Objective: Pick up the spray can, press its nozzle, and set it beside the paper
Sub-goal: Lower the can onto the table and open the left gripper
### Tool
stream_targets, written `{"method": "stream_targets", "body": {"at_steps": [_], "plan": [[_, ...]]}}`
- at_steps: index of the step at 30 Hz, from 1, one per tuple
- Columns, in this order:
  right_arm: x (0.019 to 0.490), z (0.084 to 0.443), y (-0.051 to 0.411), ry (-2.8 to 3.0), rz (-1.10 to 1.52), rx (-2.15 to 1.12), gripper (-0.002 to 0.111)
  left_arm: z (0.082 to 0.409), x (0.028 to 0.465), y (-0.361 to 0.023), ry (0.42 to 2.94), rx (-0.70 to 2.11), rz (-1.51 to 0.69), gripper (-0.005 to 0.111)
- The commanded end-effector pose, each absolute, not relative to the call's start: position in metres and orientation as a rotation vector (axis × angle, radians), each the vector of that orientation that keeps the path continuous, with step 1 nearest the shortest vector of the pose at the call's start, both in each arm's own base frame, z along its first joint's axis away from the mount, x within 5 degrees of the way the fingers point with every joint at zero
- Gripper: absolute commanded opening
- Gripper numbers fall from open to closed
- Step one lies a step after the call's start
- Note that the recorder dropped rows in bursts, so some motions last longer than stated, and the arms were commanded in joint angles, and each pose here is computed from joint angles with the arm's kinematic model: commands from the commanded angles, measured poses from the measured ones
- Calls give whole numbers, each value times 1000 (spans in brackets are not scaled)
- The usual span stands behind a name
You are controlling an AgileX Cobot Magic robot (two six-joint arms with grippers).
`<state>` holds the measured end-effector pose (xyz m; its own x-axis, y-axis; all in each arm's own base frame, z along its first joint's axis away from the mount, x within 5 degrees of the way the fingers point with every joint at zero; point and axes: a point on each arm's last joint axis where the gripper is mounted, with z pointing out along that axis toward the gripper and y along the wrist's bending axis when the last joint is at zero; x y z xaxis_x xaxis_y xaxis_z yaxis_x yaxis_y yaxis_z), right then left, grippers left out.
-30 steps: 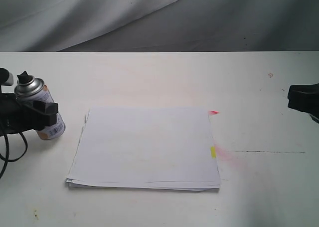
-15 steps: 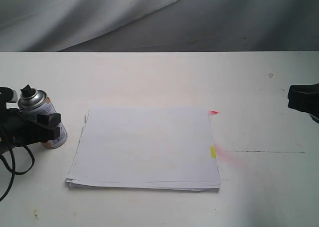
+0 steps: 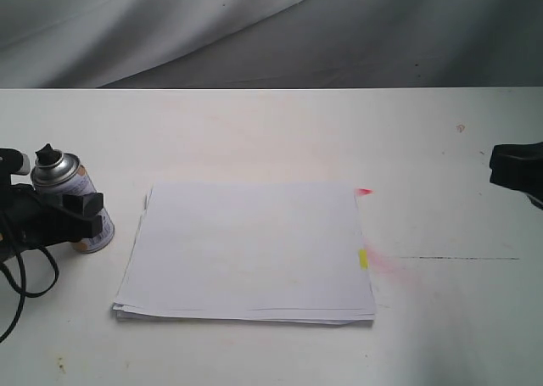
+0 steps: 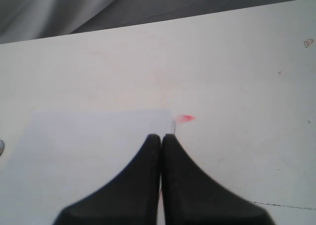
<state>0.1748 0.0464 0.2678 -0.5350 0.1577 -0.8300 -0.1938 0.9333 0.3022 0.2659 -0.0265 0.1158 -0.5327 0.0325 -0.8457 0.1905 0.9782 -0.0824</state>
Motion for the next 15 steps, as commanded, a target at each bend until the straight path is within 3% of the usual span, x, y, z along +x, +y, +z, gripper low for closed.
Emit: {"method": "stream_targets", "body": {"at_steps": [1,4,7,15], "plan": [[175,267,45,2088,440,-13,0,119,267,-26,2090,140,-207,25],[175,267,45,2088,440,-13,0,119,267,-26,2090,138,-208,49],[175,267,45,2088,440,-13,0,119,268,-25,2092,94,-219,63],[175,267,45,2088,440,-13,0,125,268,-25,2068,82,-225,64]]}}
